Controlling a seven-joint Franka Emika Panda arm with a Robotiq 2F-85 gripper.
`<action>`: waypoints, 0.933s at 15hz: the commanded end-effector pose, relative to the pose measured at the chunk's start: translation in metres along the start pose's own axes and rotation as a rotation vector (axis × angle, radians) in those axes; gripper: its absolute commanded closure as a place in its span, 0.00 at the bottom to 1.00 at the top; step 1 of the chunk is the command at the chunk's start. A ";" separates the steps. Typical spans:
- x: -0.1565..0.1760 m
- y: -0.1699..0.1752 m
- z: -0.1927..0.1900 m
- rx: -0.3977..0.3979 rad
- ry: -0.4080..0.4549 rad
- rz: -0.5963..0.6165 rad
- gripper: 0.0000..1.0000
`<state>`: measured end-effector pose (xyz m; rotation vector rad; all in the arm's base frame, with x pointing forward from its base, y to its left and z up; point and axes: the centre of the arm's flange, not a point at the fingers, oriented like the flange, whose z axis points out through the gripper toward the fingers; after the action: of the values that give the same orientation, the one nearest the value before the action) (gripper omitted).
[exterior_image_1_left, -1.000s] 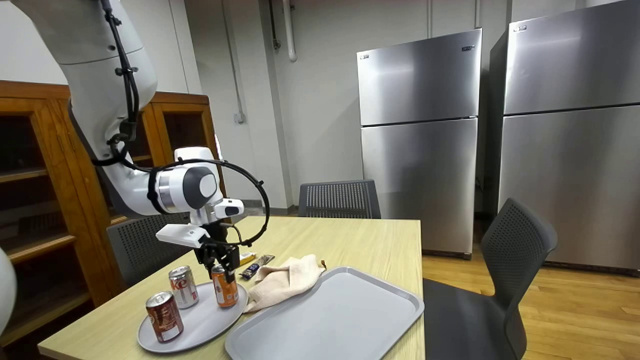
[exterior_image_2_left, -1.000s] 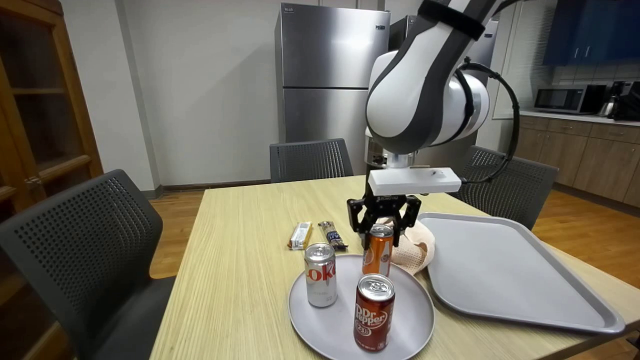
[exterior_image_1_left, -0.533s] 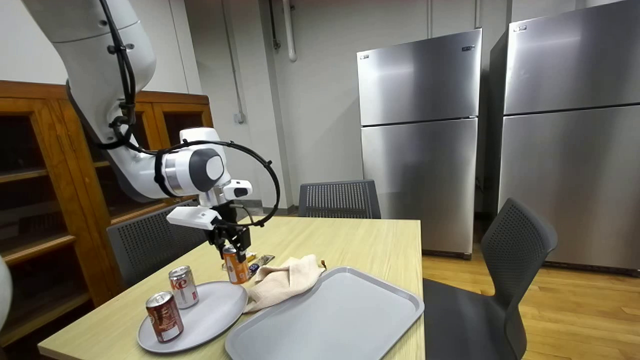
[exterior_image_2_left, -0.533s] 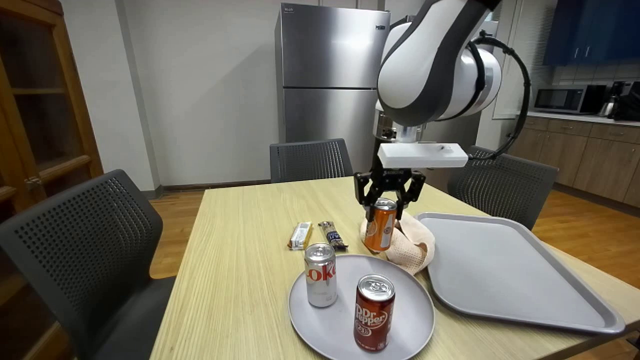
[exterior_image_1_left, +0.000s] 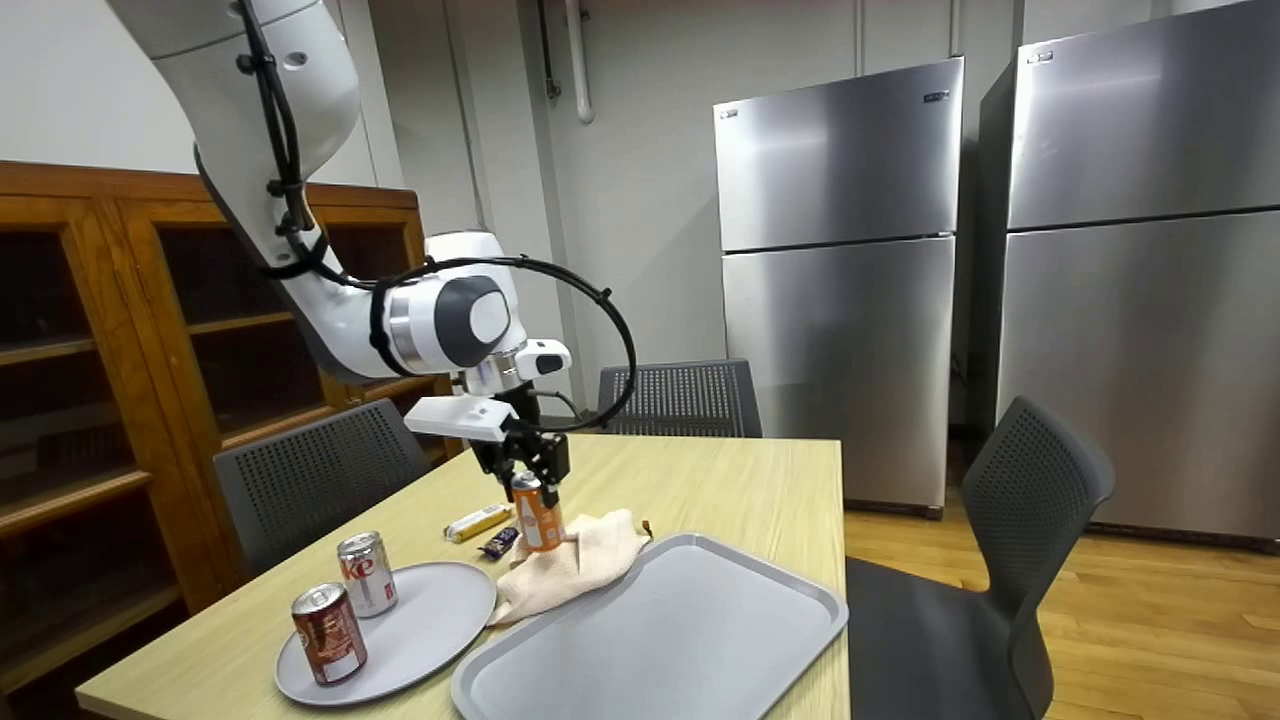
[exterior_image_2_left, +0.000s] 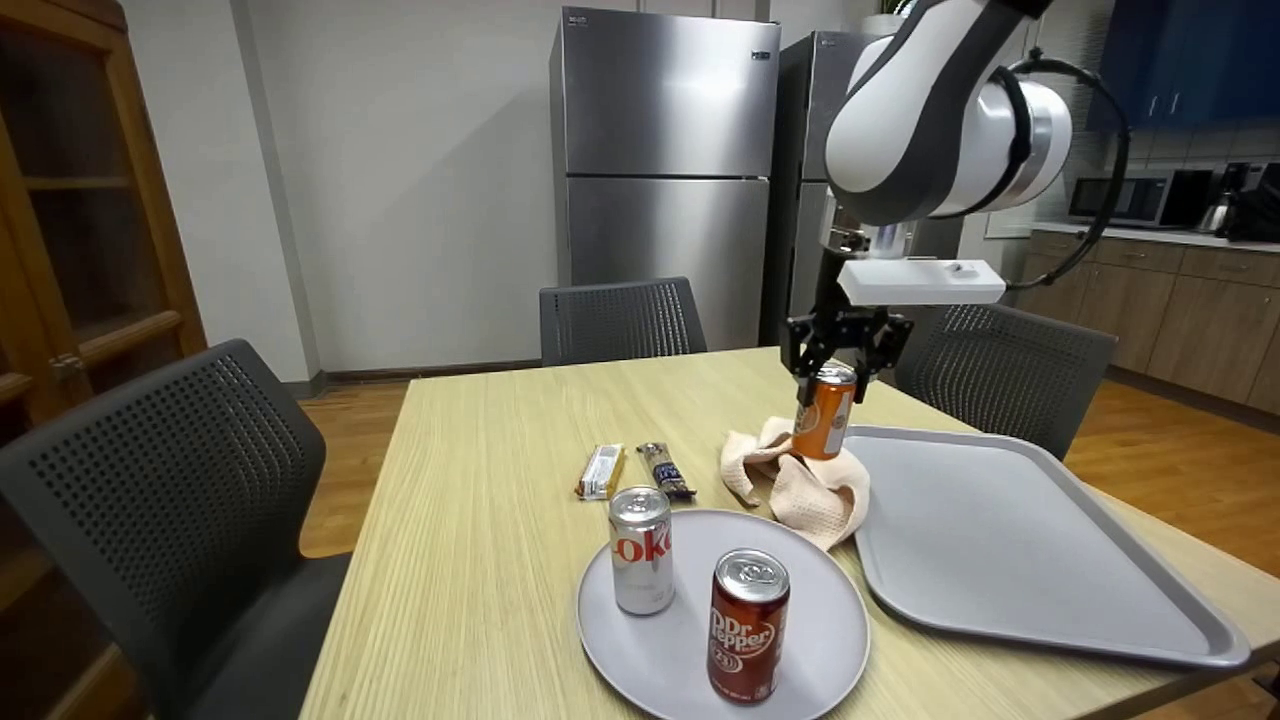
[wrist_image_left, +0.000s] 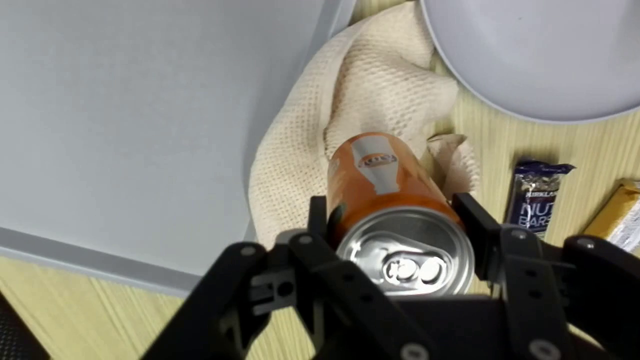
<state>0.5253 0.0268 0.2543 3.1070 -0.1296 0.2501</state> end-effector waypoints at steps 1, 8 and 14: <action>0.004 0.043 -0.013 -0.001 0.033 -0.011 0.62; 0.006 0.120 -0.006 -0.025 0.024 0.041 0.62; 0.005 0.172 0.006 -0.059 0.003 0.091 0.62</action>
<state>0.5118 -0.1238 0.2513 3.0512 -0.2718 0.2336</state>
